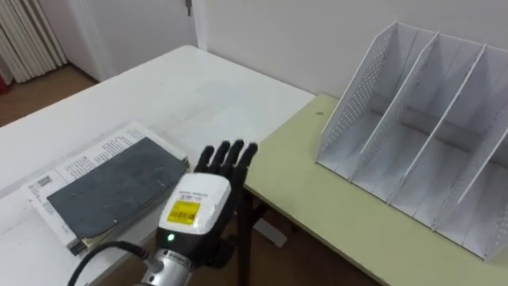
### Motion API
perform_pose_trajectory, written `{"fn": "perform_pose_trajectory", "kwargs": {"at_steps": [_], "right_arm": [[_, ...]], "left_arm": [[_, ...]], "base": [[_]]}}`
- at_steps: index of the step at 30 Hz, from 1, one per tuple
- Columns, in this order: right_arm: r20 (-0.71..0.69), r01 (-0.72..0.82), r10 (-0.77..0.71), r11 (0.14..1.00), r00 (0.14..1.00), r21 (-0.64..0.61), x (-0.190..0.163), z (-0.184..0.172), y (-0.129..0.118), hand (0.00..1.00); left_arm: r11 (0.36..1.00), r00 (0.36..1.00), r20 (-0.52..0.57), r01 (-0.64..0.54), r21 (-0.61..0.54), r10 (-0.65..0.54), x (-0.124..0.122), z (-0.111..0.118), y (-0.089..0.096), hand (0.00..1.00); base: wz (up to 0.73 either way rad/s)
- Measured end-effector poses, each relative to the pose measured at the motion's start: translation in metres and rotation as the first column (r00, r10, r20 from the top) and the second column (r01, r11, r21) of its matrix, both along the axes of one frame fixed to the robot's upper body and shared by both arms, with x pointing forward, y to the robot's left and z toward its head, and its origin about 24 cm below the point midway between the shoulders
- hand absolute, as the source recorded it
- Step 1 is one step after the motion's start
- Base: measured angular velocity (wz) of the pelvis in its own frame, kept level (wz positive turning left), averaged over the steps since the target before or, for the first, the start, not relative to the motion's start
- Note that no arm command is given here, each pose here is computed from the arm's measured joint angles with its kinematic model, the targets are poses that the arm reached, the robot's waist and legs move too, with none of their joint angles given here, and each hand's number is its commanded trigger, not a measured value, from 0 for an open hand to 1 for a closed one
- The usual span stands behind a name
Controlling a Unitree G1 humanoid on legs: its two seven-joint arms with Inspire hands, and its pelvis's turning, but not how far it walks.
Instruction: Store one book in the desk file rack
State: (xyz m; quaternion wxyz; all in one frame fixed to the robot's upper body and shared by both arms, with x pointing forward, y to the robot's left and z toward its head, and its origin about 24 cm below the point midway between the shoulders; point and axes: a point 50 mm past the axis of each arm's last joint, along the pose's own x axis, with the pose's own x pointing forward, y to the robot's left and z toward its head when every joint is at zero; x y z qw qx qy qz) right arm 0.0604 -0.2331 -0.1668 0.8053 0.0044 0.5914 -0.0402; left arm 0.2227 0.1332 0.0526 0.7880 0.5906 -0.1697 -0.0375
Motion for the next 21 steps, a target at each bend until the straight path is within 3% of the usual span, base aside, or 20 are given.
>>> {"fn": "perform_pose_trajectory", "kwargs": {"at_steps": [4, 8, 16, 21], "right_arm": [[-0.004, 0.004, -0.004, 1.0, 1.0, -0.018, -0.002, 0.001, -0.004, 0.0], [-0.018, 0.008, -0.008, 1.0, 1.0, -0.026, -0.006, 0.001, -0.007, 0.0], [-0.024, -0.001, 0.0, 1.0, 1.0, -0.029, -0.007, 0.001, -0.008, 0.0], [-0.036, 0.002, -0.003, 0.999, 0.999, -0.033, -0.009, 0.001, -0.009, 0.0]], "left_arm": [[0.998, 0.995, 0.084, -0.059, 0.002, 0.059, 0.002, 0.01, 0.013, 0.0], [0.998, 0.98, 0.188, -0.058, -0.026, 0.062, -0.001, 0.023, 0.014, 0.0], [0.996, 0.969, 0.234, -0.078, -0.041, 0.085, -0.002, 0.027, 0.018, 0.0], [0.994, 0.973, 0.206, -0.1, -0.032, 0.104, -0.005, 0.021, 0.023, 0.0]], "base": [[0.01], [-0.01], [0.0], [0.0]]}}
